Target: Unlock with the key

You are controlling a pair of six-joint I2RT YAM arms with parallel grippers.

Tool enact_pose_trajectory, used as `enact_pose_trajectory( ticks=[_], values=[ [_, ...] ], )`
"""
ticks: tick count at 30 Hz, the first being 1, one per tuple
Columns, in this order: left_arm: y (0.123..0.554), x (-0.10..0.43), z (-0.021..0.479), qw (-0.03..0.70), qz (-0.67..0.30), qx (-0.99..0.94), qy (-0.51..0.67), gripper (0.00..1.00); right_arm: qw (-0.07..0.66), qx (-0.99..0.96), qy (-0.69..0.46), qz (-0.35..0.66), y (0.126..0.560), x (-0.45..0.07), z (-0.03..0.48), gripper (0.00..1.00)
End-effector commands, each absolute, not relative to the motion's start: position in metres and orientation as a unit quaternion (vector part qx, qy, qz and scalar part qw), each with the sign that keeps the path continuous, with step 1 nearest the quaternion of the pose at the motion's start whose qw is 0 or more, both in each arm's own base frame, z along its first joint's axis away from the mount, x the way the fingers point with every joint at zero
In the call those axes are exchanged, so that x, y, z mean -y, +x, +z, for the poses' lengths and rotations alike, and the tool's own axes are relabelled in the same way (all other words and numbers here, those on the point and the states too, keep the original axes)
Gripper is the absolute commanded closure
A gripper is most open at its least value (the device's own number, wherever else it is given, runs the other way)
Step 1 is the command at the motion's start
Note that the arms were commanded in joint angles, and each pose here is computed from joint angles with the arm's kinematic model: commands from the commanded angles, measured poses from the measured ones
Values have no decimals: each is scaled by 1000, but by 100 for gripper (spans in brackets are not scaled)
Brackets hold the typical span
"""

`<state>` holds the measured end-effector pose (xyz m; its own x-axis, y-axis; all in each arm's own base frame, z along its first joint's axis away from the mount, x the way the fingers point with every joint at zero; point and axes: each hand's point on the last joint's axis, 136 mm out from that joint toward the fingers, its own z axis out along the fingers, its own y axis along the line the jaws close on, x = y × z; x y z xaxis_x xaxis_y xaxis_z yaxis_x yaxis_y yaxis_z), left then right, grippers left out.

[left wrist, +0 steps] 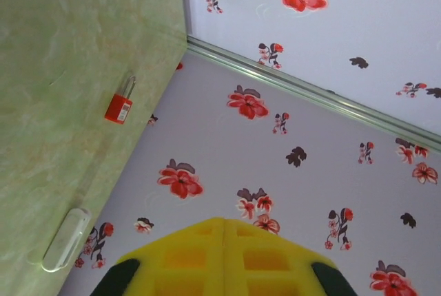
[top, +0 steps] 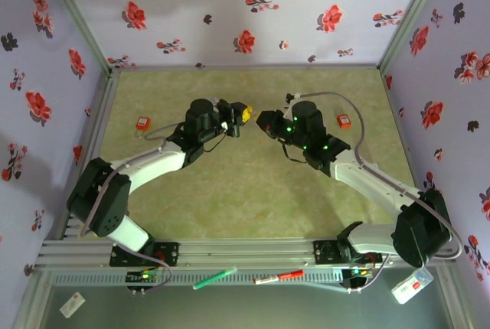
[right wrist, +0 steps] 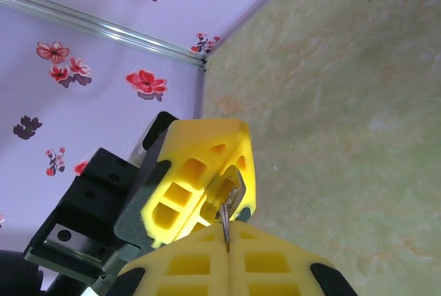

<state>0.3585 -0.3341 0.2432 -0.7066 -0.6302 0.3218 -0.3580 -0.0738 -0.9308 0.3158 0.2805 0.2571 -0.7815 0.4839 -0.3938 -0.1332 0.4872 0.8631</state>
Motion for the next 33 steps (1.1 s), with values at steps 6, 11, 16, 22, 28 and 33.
enact_pose_trajectory(
  ticks=[6,11,16,22,28,33],
  values=[
    [357,323,256,152,-612,-698,-339,100,342,-781,74,517,308,-282,284,100],
    [362,309,289,257,-593,-717,-262,100,333,-739,93,578,302,-282,310,37],
    [356,303,334,389,-586,-696,-145,100,314,-683,116,650,299,-281,343,27],
    [353,306,339,409,-605,-672,-128,100,278,-638,113,709,299,-295,355,31],
    [348,309,346,417,-612,-662,-117,100,269,-643,124,706,301,-295,338,38],
    [343,317,348,413,-619,-659,-107,100,274,-645,130,701,304,-294,333,43]
  ],
)
